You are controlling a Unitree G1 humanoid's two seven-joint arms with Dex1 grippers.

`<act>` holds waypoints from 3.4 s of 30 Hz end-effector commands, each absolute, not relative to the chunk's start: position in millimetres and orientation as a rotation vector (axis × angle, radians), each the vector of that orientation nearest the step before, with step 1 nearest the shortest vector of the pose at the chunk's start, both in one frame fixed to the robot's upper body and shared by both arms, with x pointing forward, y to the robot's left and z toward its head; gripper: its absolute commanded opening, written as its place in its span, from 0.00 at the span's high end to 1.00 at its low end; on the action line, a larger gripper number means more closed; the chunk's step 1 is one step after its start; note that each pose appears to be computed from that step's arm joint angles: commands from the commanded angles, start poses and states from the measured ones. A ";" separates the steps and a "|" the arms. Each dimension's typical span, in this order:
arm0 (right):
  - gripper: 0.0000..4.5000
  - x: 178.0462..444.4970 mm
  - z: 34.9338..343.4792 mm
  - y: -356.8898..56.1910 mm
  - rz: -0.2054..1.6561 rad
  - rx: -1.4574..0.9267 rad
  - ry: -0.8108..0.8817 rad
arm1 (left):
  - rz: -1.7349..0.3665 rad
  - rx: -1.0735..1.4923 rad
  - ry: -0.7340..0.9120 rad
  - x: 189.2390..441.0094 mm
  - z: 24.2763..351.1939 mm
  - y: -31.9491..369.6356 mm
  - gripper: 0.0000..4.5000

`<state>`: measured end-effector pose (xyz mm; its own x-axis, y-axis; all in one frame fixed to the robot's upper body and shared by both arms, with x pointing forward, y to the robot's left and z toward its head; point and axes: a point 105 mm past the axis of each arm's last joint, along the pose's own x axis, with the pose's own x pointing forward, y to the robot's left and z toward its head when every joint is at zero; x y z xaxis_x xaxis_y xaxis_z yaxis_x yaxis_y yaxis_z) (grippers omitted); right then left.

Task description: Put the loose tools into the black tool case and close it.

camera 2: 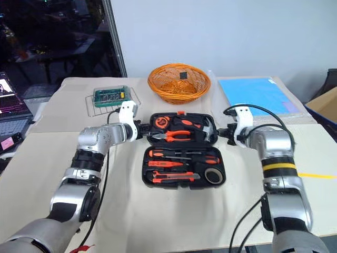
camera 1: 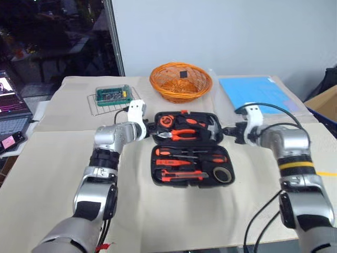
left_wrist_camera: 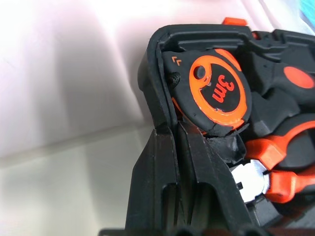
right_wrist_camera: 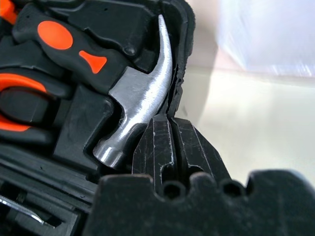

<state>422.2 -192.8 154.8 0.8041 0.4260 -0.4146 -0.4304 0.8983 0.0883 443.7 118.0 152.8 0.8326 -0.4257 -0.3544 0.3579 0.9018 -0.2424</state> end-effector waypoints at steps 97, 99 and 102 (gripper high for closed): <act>0.31 301.9 110.4 -129.3 0.773 -0.227 0.237 | -1.465 0.444 0.351 284.4 138.3 87.0 0.26; 0.45 301.5 110.0 -129.6 0.780 -0.232 0.239 | -1.460 0.443 0.353 284.1 137.1 88.4 0.26; 0.69 301.1 111.0 -130.1 0.784 -0.238 0.237 | -1.459 0.444 0.354 282.4 135.9 89.1 0.26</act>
